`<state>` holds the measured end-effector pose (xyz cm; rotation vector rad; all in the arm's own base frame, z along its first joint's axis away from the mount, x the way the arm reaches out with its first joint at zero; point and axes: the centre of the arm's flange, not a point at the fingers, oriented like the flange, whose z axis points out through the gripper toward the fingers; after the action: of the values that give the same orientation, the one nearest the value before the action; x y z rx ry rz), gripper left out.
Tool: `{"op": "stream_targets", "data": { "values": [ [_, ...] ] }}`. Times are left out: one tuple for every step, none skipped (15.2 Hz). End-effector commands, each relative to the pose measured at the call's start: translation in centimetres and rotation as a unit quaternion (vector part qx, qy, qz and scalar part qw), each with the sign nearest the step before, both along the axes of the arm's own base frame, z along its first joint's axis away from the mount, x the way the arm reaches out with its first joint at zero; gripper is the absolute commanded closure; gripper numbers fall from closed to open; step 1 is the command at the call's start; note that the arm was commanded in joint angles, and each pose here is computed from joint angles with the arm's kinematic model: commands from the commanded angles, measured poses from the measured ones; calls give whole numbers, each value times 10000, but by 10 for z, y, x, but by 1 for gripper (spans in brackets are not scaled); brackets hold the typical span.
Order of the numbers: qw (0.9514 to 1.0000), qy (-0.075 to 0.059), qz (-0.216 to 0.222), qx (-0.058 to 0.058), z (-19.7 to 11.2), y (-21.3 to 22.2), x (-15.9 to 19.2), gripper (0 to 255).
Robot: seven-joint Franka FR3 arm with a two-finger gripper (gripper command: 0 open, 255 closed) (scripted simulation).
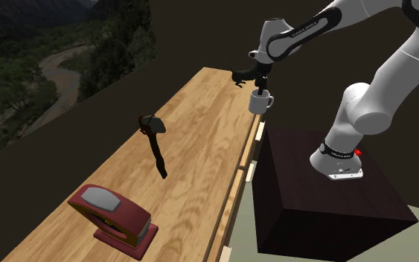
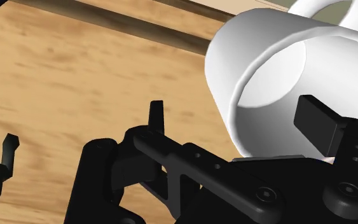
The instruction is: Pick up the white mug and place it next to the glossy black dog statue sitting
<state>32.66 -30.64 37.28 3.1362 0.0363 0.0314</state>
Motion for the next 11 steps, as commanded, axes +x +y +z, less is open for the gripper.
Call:
{"op": "stream_targets", "data": {
  "values": [
    [10000,4,-1,3,19,1,-1,0],
    [10000,4,-1,3,32,1,-1,0],
    [10000,4,-1,3,43,1,-2,0],
    [10000,4,-1,3,43,1,-2,0],
    [10000,4,-1,3,43,1,-2,0],
    [10000,4,-1,3,43,1,-2,0],
    [10000,4,-1,3,43,1,-2,0],
    [10000,4,-1,3,43,1,-2,0],
    [10000,4,-1,3,43,1,-2,0],
    [10000,4,-1,3,43,1,-2,0],
    [10000,4,-1,3,43,1,-2,0]
  ]
}}
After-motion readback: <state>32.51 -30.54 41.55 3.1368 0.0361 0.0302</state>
